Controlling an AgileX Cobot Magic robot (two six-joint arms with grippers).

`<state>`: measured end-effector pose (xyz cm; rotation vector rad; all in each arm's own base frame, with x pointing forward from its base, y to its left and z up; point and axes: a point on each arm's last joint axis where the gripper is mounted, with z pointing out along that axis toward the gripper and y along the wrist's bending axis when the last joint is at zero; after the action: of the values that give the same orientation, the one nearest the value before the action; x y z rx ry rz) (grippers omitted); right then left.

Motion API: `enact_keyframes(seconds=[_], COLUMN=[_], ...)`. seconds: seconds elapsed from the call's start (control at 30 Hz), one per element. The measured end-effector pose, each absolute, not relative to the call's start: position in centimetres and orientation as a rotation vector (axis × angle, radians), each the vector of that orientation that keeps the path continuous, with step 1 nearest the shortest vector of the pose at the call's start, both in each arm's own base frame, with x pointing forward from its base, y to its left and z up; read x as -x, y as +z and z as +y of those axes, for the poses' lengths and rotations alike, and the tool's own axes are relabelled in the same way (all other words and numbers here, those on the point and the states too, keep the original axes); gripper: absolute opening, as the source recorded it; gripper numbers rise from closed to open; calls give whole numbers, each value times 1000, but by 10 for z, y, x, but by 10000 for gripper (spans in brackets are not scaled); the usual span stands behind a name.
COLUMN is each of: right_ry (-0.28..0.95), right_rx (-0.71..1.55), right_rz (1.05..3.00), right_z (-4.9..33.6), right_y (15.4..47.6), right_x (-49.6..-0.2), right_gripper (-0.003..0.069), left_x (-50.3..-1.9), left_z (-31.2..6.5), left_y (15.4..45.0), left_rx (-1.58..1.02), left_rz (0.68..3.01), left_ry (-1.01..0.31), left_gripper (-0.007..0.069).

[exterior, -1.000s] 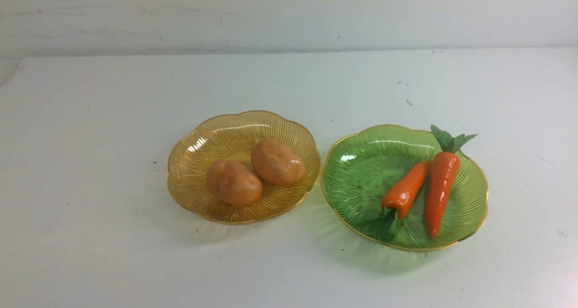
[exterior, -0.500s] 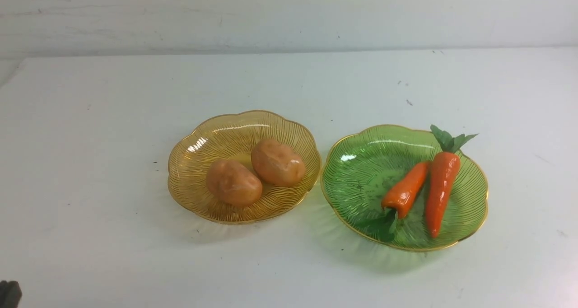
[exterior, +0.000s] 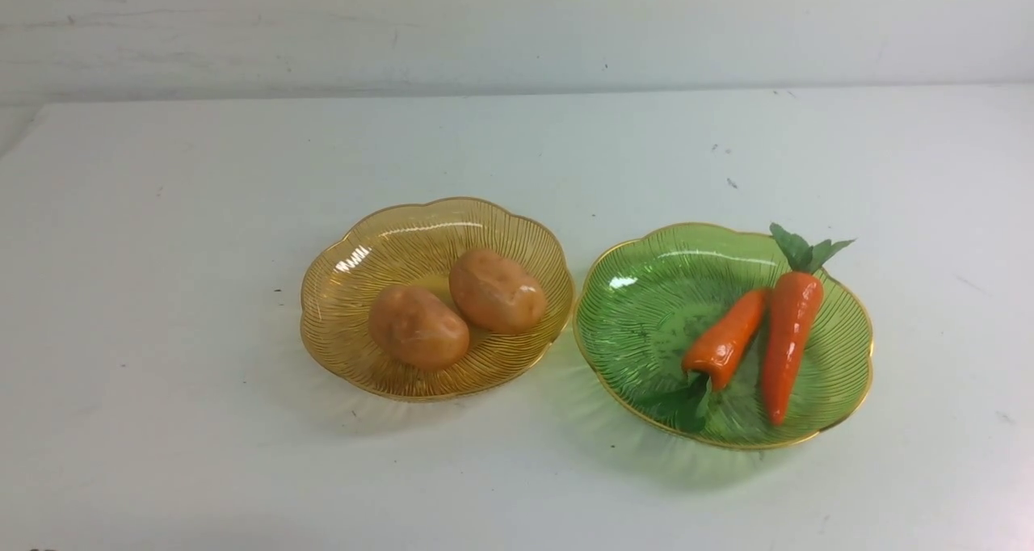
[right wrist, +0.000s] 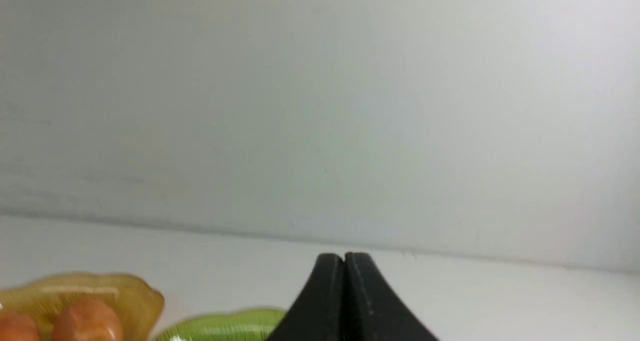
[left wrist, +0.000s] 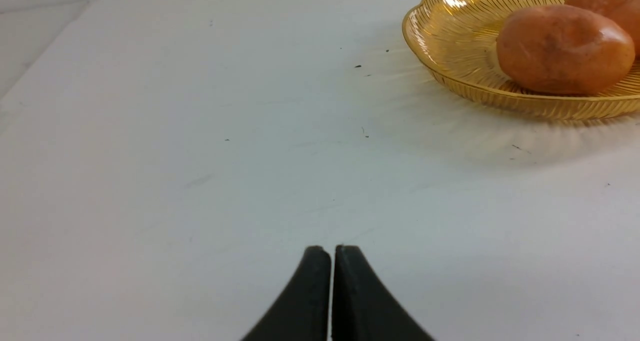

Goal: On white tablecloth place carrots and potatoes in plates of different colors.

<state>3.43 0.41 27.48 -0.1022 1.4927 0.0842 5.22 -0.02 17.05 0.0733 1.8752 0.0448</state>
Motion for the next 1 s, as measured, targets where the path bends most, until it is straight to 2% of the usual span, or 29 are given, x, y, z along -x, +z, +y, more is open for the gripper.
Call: enact_keyframes(seconds=[0.17, 0.23, 1.0], right_ry=[-34, -50, -56], right_rx=[24, -2, -9], right_rz=[1758, 1800, 1792], right_z=[-1, -2, -3], right_y=[191, 178, 179], right_x=[-54, -54, -54], right_gripper=[-15, -15, -15], left_x=[-52, -52, -52], left_z=[0, 0, 0], left_y=[170, 170, 170], left_rx=[-73, -73, -73], left_rz=[1875, 1877, 1877], left_ry=[45, 45, 45], left_gripper=[-3, -3, -3])
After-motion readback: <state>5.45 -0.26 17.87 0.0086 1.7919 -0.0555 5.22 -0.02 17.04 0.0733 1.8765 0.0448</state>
